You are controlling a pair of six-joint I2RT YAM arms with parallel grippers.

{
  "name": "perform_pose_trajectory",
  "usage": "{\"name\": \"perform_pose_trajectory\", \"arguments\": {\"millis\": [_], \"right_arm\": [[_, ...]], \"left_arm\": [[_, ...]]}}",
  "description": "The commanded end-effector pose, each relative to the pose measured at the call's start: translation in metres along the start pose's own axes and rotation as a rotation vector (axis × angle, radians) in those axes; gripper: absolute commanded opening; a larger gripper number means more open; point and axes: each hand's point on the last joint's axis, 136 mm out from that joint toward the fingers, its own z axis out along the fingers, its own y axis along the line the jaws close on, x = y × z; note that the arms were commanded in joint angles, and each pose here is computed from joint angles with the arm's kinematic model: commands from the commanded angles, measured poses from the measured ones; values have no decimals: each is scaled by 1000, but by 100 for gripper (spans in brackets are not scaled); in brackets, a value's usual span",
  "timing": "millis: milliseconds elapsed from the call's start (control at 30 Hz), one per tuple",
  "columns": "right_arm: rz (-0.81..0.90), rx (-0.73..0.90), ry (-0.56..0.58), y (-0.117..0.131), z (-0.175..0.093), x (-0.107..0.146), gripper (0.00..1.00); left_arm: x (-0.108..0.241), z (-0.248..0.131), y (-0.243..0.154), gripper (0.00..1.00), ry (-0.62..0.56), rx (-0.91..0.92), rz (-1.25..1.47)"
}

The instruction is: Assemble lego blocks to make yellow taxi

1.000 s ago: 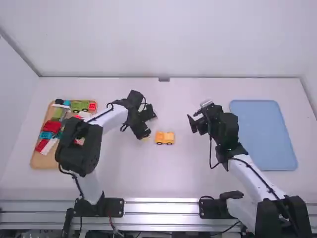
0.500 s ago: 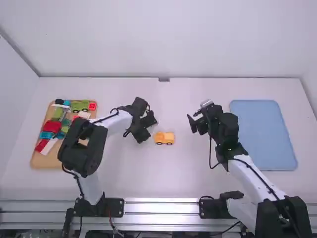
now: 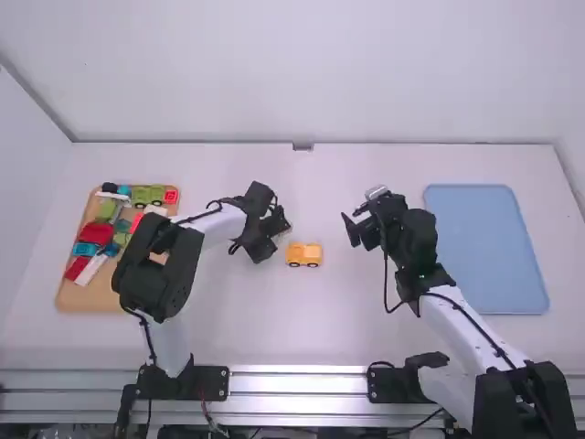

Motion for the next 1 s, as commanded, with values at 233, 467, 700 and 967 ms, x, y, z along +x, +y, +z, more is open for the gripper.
{"name": "perform_pose_trajectory", "arguments": {"millis": [233,467,700,967], "right_arm": [[-2,5,-13,0,-3,-3,98],[-2,4,-13,0,-3,-3,98],[-2,4,-14,0,-3,-3,98],[-3,5,-14,0,-3,-4,98]], "left_arm": [[3,6,-10,47,8,41,0],[6,7,-11,40,22,47,-23],[10,7,-14,31,38,56,-67],[13,7,-15,28,58,53,-300]]}}
